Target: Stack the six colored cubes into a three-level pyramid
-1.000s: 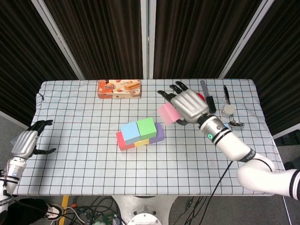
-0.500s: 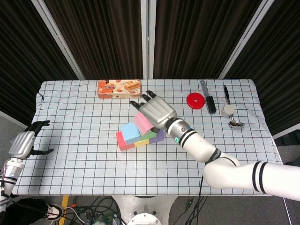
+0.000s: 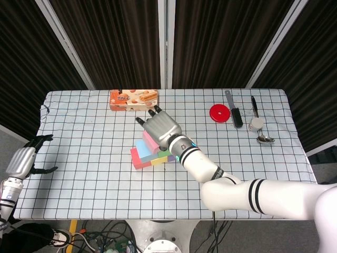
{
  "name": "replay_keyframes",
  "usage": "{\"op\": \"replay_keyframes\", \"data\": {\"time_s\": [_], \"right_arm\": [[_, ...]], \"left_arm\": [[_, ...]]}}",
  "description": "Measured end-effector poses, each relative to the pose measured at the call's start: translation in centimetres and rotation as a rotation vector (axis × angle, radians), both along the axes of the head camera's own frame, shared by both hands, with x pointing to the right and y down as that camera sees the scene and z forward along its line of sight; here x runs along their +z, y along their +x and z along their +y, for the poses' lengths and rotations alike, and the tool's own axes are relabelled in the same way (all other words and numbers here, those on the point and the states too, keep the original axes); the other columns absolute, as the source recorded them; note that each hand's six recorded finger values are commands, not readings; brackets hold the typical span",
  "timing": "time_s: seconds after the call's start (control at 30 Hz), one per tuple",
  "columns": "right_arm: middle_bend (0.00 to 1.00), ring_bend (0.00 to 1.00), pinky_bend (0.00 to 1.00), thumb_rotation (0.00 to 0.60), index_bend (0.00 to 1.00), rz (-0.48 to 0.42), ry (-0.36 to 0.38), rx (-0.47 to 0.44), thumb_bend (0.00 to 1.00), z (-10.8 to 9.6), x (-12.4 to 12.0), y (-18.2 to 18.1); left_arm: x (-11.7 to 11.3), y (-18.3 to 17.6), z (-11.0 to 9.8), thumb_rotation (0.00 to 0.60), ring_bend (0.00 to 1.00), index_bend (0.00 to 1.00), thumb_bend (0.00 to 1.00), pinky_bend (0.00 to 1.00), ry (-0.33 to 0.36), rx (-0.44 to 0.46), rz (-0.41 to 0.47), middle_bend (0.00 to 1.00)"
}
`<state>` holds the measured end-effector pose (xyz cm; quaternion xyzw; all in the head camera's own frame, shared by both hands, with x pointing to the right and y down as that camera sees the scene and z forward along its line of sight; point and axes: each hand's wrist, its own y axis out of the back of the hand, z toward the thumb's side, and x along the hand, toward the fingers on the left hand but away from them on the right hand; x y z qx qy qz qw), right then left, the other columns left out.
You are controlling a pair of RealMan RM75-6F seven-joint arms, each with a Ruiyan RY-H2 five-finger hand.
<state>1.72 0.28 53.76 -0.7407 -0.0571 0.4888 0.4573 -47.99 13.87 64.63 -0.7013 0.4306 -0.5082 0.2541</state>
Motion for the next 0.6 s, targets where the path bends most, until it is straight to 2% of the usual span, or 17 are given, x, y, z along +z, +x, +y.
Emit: {"op": "replay_keyframes", "data": {"time_s": [0.6], "right_arm": [[0.55,0.07,0.0,0.6,0.0,0.105,-0.011,0.041,0.2,0.0,0.8,-2.2]], "left_arm": [[-0.1,-0.6,0.3,0.6,0.09,0.13,0.02,0.2,-0.01,0.004,0.007,0.18]]}}
